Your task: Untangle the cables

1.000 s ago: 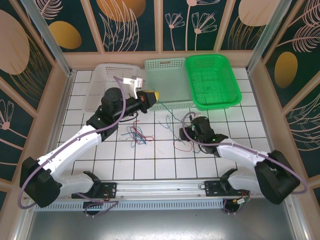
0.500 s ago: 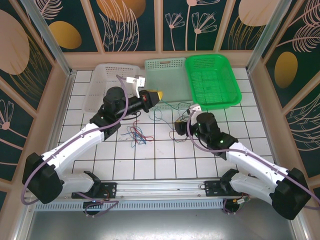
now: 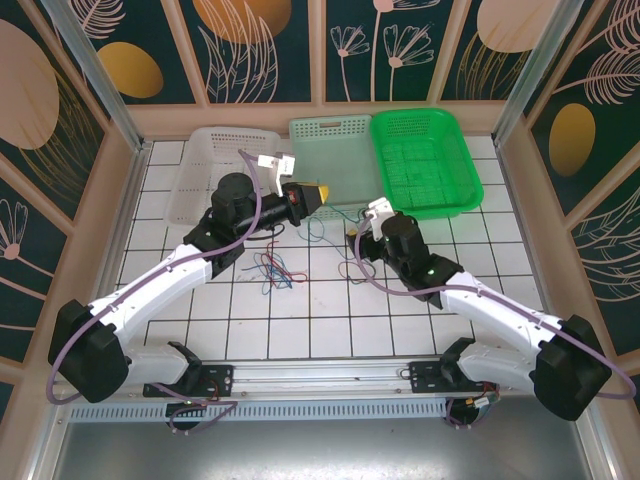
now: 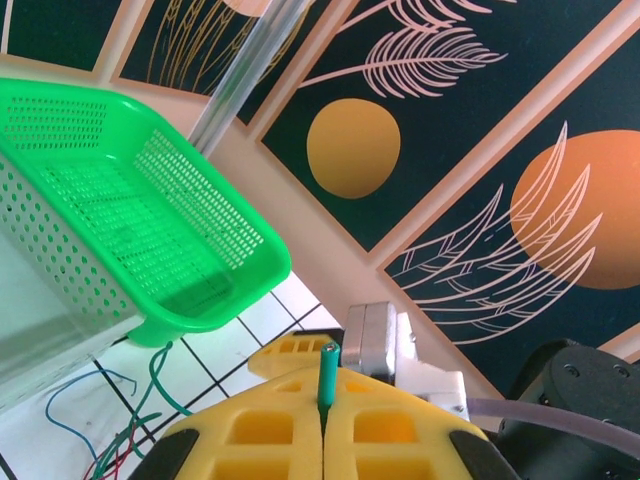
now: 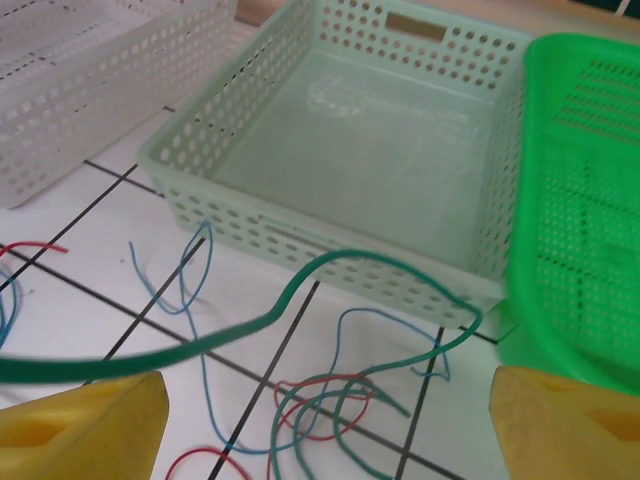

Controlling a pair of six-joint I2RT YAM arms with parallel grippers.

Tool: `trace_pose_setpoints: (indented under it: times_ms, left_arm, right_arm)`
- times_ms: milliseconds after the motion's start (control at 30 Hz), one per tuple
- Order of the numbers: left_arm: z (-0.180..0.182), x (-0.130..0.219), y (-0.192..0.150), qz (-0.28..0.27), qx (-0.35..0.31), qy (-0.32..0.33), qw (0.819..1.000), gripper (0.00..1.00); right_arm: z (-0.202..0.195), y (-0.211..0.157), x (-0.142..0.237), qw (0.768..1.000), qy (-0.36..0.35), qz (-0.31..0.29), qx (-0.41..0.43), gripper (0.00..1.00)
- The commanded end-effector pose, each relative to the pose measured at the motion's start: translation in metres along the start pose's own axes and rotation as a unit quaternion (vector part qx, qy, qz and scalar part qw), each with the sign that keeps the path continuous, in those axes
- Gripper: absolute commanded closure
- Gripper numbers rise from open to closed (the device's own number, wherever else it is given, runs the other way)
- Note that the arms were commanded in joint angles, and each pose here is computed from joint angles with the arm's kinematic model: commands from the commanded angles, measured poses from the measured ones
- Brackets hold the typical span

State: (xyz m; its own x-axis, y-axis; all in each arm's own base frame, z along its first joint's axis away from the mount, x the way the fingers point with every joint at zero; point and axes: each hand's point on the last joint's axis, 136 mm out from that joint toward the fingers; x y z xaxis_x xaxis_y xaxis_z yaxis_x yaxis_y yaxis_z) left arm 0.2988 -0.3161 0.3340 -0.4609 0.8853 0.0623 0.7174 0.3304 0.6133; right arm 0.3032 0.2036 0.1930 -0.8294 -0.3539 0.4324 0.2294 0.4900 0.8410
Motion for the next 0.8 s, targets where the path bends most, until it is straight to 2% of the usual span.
trace_pose_setpoints:
  times_ms: [0, 233, 333, 400, 533, 600, 667, 767]
  left_arm:
    - [-0.012, 0.002, 0.006, 0.002, -0.003, -0.013, 1.000, 0.93]
    - [-0.016, 0.002, 0.004, 0.011, 0.000, -0.022, 1.000, 0.93]
    - [-0.022, 0.003, 0.006, 0.010, -0.001, -0.034, 0.999, 0.92]
    - [-0.025, 0.004, 0.007, 0.009, -0.001, -0.035, 0.999, 0.88]
    - [-0.025, 0.007, 0.008, 0.004, -0.003, -0.030, 1.000, 0.88]
    - [-0.026, 0.008, 0.009, 0.003, -0.004, -0.030, 1.000, 0.87]
    - [-0.026, 0.008, 0.010, 0.001, -0.005, -0.030, 1.000, 0.85]
    - [-0.027, 0.009, 0.014, -0.009, -0.009, -0.029, 0.999, 0.82]
  right_arm:
    - [-0.018, 0.025, 0.004, 0.999, -0.044, -0.027, 0.014, 0.16]
    - [-0.009, 0.034, -0.004, 0.998, -0.027, -0.048, 0.039, 0.14]
    - [0.003, 0.045, -0.015, 0.997, 0.006, -0.055, 0.049, 0.17]
    - [0.010, 0.054, -0.019, 0.997, 0.029, -0.057, 0.039, 0.30]
    - [0.010, 0.068, -0.010, 0.996, 0.043, -0.075, 0.021, 0.75]
    - [0.011, 0.073, 0.000, 0.994, 0.061, -0.087, 0.019, 0.91]
    - [0.012, 0.078, 0.007, 0.993, 0.081, -0.088, 0.013, 0.98]
    - [0.014, 0.078, 0.012, 0.992, 0.101, -0.078, 0.009, 1.00]
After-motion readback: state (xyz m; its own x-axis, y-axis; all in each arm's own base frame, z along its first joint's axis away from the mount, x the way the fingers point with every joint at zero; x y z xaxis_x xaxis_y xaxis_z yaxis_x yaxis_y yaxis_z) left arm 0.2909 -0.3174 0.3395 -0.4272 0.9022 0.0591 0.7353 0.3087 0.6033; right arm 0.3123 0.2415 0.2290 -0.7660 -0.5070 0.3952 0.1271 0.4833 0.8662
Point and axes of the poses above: each hand's point on the last joint's axis, 136 mm out from that joint toward the fingers, its own x axis back along the fingers, its own z axis along the line the jaws close on, y = z × x, and after that the axes turned 13 degrees about x, right-handed
